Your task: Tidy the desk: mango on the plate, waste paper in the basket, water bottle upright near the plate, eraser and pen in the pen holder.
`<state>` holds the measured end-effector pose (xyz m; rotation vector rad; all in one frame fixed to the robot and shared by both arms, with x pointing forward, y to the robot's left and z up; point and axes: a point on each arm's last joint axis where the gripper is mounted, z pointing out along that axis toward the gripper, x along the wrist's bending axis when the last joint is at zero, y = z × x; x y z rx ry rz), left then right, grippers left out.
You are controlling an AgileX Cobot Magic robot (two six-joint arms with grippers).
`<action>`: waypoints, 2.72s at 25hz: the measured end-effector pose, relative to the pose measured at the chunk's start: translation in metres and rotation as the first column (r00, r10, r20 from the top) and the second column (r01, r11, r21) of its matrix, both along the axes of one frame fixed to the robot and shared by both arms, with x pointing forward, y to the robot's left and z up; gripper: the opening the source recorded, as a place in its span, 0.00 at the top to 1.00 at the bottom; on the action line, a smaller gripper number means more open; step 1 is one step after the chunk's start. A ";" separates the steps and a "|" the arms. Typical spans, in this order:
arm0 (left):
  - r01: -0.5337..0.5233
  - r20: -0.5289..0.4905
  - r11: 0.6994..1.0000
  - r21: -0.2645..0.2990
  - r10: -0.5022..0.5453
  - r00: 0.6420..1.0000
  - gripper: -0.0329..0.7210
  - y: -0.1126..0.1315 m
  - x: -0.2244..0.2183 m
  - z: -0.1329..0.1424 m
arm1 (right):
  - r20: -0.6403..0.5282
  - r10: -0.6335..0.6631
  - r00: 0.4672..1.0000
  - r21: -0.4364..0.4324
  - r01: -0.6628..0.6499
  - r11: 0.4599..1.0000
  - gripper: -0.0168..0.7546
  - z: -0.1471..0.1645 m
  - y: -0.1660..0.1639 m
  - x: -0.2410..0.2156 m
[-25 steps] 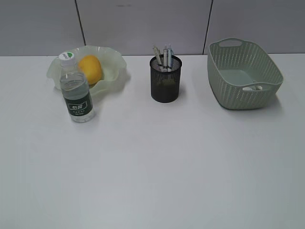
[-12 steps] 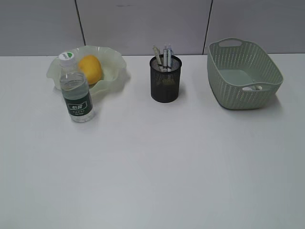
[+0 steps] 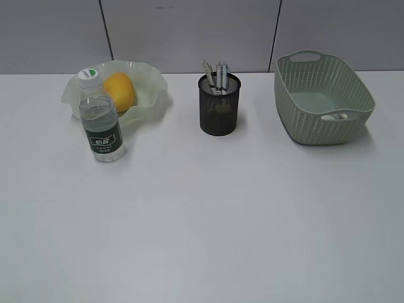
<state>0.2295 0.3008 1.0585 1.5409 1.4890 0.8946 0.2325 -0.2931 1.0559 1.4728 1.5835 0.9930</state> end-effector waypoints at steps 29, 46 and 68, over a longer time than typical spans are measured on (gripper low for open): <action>0.000 0.000 1.000 0.000 0.000 1.000 0.35 0.000 0.000 0.000 | 0.000 0.000 1.000 0.000 0.000 1.000 0.40 0.000 0.000 0.000; 0.000 0.000 1.000 0.000 0.000 1.000 0.36 0.000 0.000 0.000 | 0.000 0.000 1.000 0.000 0.000 1.000 0.40 0.000 0.000 0.000; 0.000 0.000 1.000 0.000 0.000 1.000 0.37 0.000 0.000 0.000 | 0.000 0.000 1.000 0.000 0.000 1.000 0.40 0.000 0.000 0.000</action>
